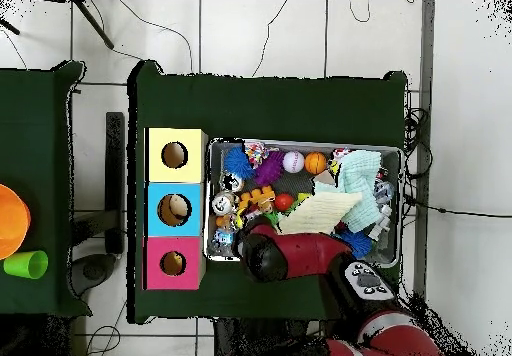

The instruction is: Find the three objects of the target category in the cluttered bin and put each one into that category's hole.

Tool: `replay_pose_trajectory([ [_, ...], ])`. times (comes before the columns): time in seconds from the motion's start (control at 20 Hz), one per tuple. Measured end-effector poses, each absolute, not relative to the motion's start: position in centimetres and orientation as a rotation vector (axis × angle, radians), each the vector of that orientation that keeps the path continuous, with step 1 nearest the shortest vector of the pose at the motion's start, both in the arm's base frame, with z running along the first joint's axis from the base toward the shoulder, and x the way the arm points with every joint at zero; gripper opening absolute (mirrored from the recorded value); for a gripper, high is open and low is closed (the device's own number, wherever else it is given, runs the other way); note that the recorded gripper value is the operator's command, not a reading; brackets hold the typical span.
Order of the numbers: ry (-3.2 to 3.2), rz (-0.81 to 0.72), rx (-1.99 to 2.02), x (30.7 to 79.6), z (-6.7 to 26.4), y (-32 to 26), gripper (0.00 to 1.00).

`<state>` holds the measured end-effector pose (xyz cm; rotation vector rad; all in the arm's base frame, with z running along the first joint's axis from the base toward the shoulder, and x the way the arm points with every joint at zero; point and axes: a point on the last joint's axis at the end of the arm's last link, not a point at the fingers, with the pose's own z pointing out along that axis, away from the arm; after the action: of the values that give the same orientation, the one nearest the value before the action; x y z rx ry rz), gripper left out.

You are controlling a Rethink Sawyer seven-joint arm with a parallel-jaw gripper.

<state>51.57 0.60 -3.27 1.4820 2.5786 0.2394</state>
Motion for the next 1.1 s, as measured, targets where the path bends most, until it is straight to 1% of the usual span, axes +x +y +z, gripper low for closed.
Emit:
replay_pose_trajectory([
  [0.25,2.57,0.239,1.5,51.7,-3.8,0.0,1.0],
  [1.1,2.505,0.269,1.548,53.6,-3.9,-2.5,1.0],
])
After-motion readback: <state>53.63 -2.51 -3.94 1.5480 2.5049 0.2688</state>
